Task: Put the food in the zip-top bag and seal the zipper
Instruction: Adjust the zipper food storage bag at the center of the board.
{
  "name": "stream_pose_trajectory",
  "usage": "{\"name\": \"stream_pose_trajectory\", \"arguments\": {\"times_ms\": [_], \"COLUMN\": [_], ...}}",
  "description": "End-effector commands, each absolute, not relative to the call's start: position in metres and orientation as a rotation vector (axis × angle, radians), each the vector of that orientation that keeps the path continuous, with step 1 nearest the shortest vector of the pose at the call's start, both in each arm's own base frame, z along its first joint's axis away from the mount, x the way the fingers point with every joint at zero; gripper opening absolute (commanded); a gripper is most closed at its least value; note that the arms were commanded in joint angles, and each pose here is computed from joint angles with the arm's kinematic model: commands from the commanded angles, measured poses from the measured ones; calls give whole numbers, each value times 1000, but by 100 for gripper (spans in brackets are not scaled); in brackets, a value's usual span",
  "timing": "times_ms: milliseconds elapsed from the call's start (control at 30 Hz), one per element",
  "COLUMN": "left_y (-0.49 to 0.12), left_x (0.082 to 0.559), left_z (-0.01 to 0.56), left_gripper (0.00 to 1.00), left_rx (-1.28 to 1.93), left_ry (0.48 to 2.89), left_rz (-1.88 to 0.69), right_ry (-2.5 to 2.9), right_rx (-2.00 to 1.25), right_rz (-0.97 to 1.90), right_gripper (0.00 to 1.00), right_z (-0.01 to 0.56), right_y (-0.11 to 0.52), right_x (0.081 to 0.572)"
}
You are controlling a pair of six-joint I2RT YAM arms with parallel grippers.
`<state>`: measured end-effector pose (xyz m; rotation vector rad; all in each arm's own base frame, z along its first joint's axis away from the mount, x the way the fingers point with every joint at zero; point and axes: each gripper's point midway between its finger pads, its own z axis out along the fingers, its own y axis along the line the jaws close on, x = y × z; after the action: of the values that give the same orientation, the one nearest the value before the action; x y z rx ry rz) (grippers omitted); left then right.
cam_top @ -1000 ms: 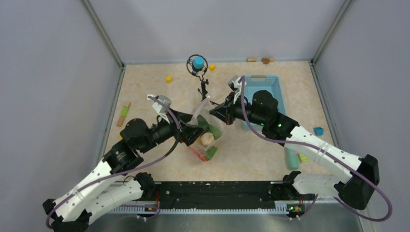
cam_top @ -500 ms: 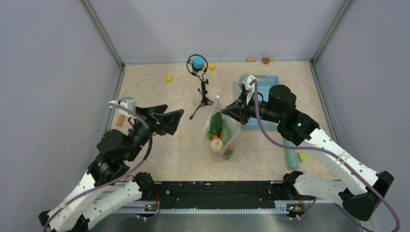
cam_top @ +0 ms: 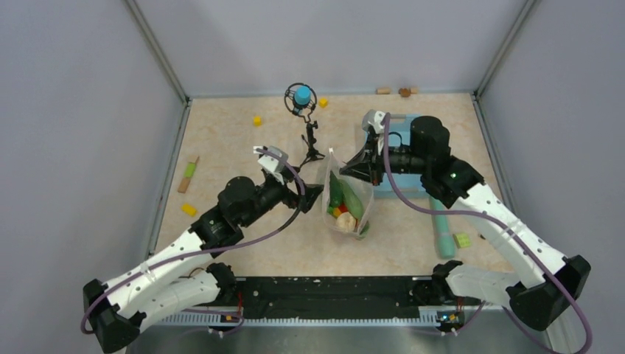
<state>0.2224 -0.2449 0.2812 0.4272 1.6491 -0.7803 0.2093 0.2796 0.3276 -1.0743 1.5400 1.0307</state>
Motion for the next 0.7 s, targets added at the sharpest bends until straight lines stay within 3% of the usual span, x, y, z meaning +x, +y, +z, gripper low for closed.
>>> {"name": "stream_pose_trajectory", "arguments": {"times_ms": [0, 367, 667], "left_y": [-274, -278, -282], "left_x": [208, 219, 188], "left_z": [328, 351, 347], "left_gripper": [97, 97, 97], "left_rx": [608, 603, 789], "left_ry": [1400, 1288, 1187], "left_rz": [-899, -856, -901], "right_ry": [1365, 1260, 1208], "right_rx": [-1201, -1426, -1497], "right_rz": [1103, 1226, 1272], "right_gripper": [0, 0, 0], "right_z": [353, 338, 340], "right_y": [293, 310, 308], "right_x": [206, 198, 187]}}
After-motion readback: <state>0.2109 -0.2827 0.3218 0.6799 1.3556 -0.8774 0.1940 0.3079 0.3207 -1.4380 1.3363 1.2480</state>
